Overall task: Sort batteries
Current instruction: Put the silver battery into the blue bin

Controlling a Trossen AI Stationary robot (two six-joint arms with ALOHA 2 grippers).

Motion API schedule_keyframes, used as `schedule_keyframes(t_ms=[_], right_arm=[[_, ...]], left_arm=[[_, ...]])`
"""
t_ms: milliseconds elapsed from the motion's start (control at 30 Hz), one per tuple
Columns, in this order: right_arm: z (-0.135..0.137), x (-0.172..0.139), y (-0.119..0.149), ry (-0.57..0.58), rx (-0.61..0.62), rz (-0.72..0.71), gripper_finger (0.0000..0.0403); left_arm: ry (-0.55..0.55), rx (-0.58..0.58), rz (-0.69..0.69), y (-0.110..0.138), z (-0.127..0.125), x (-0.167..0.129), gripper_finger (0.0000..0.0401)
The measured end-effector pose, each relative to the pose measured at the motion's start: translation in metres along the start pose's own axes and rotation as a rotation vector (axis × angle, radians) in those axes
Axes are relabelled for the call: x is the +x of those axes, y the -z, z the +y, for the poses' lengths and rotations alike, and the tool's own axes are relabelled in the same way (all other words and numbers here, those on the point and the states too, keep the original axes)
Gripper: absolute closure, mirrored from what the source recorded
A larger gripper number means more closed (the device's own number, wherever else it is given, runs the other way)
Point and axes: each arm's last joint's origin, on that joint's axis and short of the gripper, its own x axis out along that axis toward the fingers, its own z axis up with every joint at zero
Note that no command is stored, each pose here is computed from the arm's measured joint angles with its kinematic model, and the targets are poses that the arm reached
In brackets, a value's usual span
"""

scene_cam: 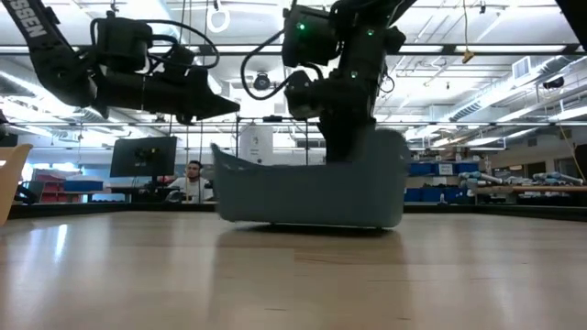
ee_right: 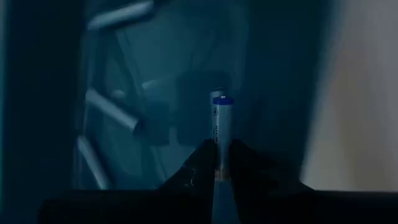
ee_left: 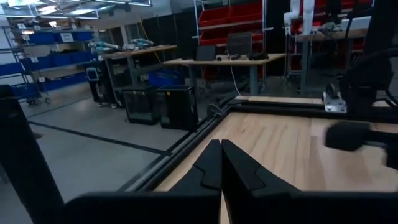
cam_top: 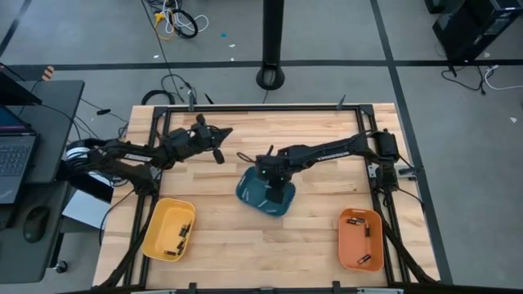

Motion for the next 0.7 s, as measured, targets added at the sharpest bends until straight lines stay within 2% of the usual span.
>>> schedule_keyframes(t_ms=[200, 367, 533, 700], right_arm=[[-0.026, -0.007, -0.008, 0.121, -0.041, -0.042, 0.0354], [-0.041, -0.005, -0.014, 0.133, -0.074, -0.066, 0.0354], [-0.044, -0.006, -0.021, 0.128, -0.092, -0.127, 0.0352], [-0.041, -0.007, -0.02, 0.126, -0.12, -0.127, 0.0321]], left_arm=[[-0.004, -0.016, -0.015, -0.002, 0.0, -0.001, 0.0395], [-0.003, 0.002, -0.008, -0.002, 0.0, -0.001, 0.0395], [0.0, 0.006, 0.025, 0.002, 0.0, -0.001, 0.0395], [0.063, 0.058, 0.044, 0.004, -0.006, -0.001, 0.0395]])
